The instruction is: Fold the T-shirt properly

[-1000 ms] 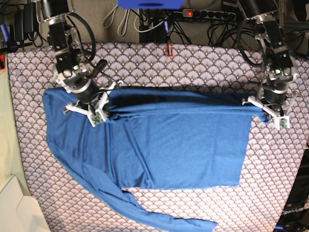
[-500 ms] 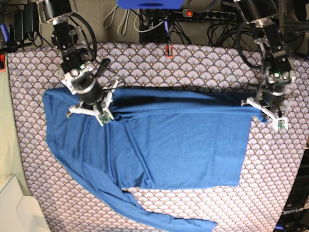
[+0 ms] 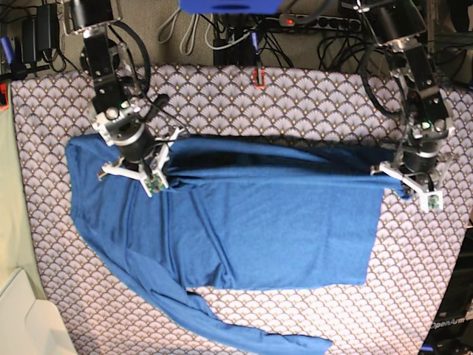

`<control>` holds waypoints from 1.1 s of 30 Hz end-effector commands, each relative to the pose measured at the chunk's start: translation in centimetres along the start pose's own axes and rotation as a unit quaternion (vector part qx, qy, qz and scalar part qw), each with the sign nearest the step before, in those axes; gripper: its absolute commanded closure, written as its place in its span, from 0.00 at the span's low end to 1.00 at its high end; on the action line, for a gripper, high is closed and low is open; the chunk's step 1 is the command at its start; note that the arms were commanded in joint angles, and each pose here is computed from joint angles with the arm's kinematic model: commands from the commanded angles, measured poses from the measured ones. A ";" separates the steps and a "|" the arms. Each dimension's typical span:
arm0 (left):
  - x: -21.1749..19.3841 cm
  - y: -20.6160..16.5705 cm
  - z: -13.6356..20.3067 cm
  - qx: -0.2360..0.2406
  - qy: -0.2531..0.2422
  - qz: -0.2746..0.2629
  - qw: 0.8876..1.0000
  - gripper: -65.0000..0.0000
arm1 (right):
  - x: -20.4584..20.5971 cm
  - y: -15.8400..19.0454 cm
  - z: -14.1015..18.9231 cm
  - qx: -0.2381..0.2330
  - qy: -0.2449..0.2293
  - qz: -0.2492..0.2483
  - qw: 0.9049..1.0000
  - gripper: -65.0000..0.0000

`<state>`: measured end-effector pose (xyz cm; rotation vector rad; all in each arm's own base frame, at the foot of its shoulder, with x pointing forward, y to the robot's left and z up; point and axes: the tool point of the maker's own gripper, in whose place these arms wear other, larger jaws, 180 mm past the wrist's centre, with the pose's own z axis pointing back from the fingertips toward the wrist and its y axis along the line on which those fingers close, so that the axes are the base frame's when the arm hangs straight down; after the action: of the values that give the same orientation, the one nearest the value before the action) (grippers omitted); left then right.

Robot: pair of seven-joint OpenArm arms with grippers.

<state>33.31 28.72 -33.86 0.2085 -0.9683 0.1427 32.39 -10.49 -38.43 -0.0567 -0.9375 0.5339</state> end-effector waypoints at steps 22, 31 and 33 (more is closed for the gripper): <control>1.9 0.8 0.3 0.011 -0.028 -0.001 1.000 0.01 | 1.8 -0.6 0.7 -0.011 -0.032 0.002 0.999 0.51; -2.8 0.3 0.8 0.002 0.022 -0.006 1.000 0.01 | 1.4 -1.6 2.2 -0.033 -0.035 -0.021 0.999 0.51; -3.3 -0.6 0.8 -0.011 0.029 -0.018 0.999 0.01 | 1.1 -1.6 2.2 -0.032 -0.032 -0.021 0.999 0.51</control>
<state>30.42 27.49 -37.26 0.1886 -0.8741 0.1105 31.04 -11.58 -37.16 -0.0718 -0.9657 0.4744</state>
